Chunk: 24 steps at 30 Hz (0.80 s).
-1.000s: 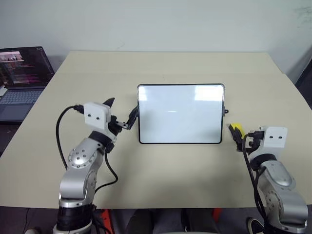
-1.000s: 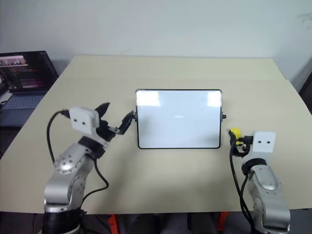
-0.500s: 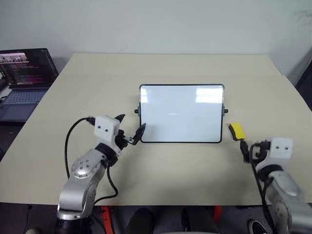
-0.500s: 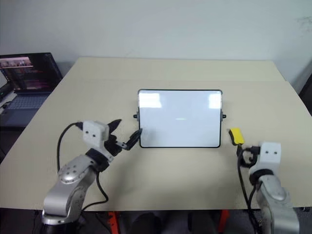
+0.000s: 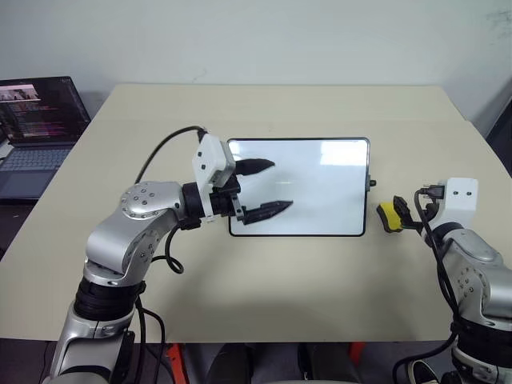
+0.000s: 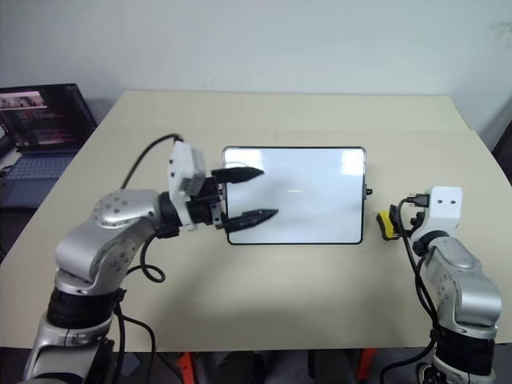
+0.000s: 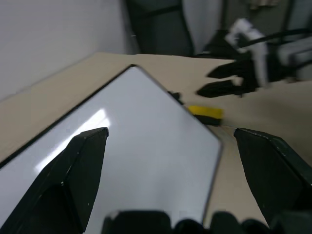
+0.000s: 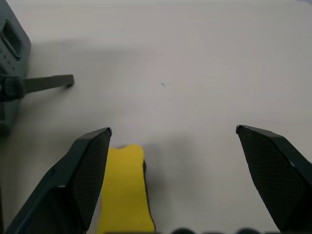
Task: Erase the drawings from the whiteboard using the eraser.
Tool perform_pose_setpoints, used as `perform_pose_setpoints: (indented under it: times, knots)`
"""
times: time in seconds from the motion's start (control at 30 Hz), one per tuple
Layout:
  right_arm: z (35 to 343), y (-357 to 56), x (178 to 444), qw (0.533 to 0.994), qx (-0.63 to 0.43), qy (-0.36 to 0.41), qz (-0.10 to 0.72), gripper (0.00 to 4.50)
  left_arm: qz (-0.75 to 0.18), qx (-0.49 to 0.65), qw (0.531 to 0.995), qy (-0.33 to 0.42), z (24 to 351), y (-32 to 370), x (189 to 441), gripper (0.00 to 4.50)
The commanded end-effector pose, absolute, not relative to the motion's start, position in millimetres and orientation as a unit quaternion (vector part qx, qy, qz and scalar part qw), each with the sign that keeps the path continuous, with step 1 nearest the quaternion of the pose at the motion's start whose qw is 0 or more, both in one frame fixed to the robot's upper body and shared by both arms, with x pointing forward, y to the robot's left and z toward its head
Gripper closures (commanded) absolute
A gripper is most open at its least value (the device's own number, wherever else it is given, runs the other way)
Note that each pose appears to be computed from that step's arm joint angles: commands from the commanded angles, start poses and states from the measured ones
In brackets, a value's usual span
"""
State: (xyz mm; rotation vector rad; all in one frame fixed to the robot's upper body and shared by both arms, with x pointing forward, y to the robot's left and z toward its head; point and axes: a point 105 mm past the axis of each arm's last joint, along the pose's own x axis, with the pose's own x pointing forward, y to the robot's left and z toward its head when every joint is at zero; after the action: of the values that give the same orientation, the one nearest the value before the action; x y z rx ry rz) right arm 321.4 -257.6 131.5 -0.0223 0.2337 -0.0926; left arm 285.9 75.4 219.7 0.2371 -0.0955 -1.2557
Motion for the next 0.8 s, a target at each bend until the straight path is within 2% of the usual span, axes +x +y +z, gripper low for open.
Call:
perform_pose_setpoints:
  times: [0.03,0.23,0.4,0.6,0.8]
  knots:
    - [138,-251,325,0.993,-0.006,0.112,-0.037,0.03,-0.637,0.12,0.76,-0.046,227,65,271,0.0]
    - [135,-241,328,0.992,0.0,0.125,-0.022,0.03,-0.656,0.153,0.739,-0.018,221,67,268,0.0]
    - [136,-238,330,0.993,0.011,0.118,-0.024,0.03,-0.598,0.1,0.793,-0.058,239,100,279,0.0]
    - [129,-229,335,0.992,0.016,0.123,-0.012,0.03,-0.565,0.108,0.818,-0.029,197,126,280,0.0]
    - [133,-233,342,0.993,0.009,0.113,-0.014,0.03,-0.52,0.075,0.848,-0.073,209,123,287,0.0]
